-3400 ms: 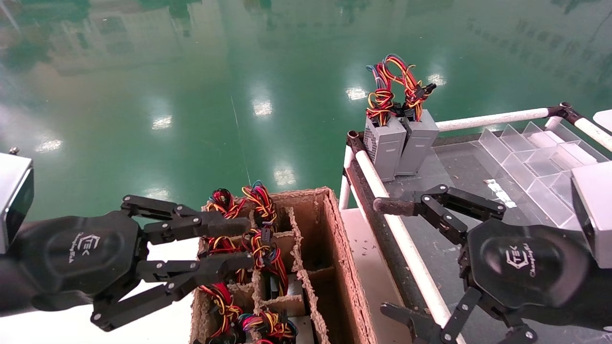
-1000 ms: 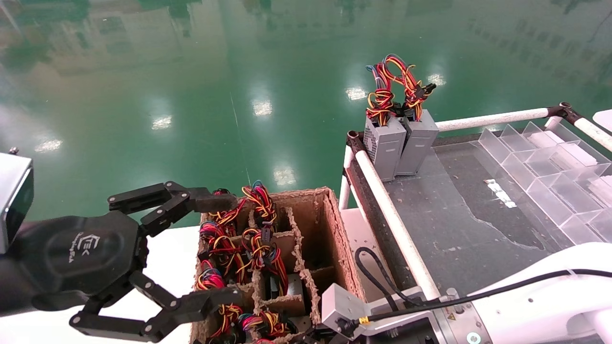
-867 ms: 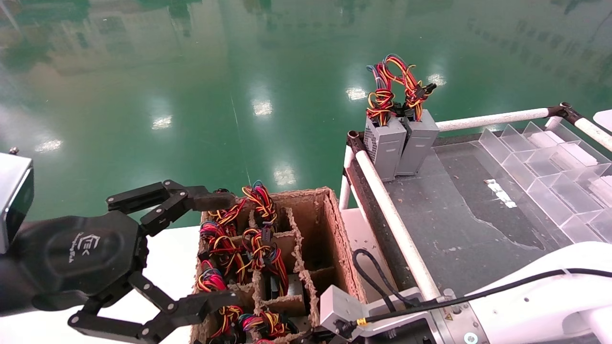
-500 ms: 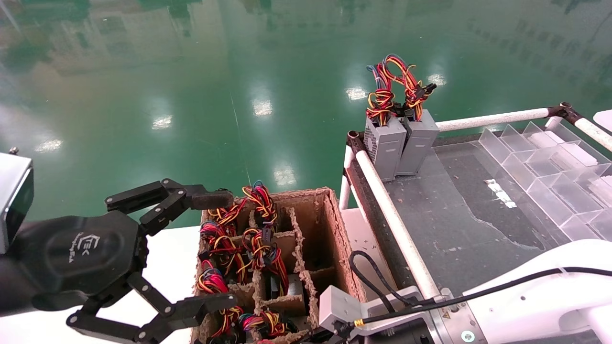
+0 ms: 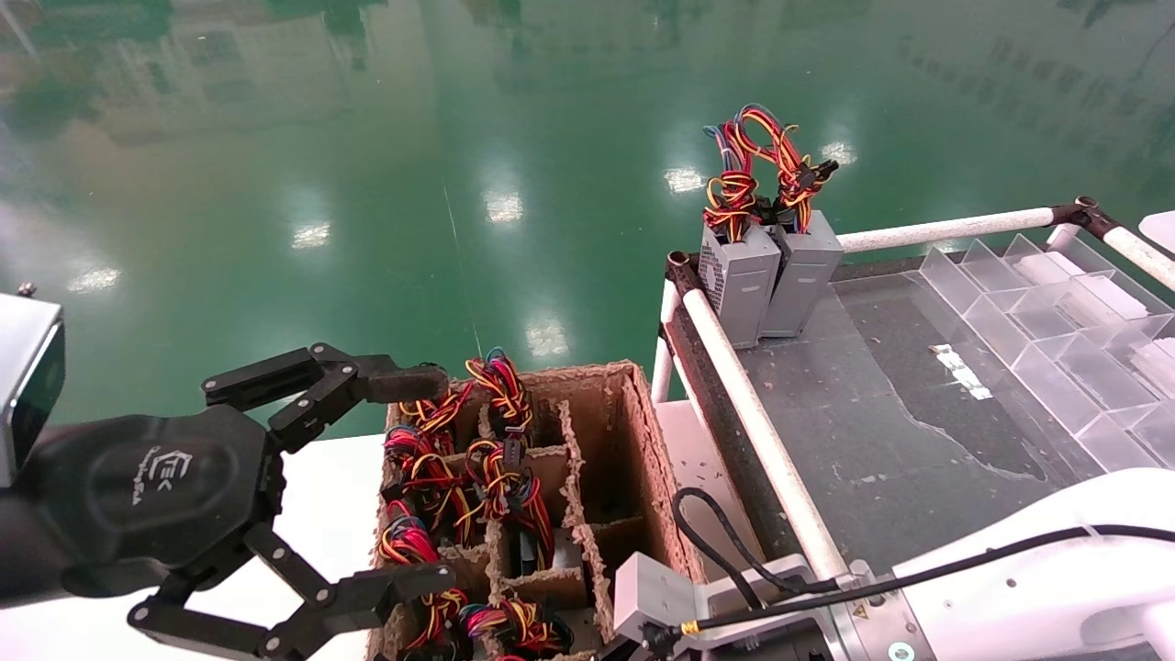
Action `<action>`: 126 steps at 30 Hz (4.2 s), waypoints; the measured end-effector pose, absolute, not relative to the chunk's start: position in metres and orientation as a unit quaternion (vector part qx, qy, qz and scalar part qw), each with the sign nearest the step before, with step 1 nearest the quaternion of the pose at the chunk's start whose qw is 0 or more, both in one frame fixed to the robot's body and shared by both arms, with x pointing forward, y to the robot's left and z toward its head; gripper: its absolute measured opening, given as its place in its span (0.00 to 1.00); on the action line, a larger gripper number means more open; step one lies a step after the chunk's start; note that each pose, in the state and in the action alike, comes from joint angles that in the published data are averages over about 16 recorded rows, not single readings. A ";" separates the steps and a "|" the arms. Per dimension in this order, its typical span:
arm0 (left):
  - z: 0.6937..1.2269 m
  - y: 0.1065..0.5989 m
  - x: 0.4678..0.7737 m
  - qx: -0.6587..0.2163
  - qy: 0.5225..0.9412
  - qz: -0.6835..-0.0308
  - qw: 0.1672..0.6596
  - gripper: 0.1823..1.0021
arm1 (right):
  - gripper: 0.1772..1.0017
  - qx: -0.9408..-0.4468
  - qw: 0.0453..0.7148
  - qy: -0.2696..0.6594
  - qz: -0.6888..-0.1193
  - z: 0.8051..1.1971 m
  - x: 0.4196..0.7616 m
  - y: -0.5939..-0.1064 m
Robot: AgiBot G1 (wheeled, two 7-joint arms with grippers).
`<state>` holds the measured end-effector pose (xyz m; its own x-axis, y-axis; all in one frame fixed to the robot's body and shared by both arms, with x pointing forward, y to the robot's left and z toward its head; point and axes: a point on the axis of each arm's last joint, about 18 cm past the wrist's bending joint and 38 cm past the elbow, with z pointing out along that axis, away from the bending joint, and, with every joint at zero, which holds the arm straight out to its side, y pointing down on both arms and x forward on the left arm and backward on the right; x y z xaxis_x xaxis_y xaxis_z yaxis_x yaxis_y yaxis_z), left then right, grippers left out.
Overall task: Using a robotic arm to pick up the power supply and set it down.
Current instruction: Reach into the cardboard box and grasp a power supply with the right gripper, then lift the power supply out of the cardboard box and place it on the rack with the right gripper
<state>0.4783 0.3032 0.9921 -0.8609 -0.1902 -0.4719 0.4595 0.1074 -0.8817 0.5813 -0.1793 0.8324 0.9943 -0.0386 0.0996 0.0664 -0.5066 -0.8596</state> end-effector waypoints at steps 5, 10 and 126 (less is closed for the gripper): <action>0.992 0.303 0.478 0.096 0.702 -0.661 0.246 1.00 | 0.14 -0.864 0.500 -0.010 -0.054 0.834 0.579 -0.181; 0.992 0.303 0.478 0.096 0.702 -0.661 0.246 1.00 | 0.08 -0.861 0.506 -0.010 -0.055 0.836 0.576 -0.182; 0.992 0.303 0.478 0.096 0.702 -0.661 0.246 1.00 | 0.02 -0.448 0.647 0.417 -0.454 1.082 0.727 -0.431</action>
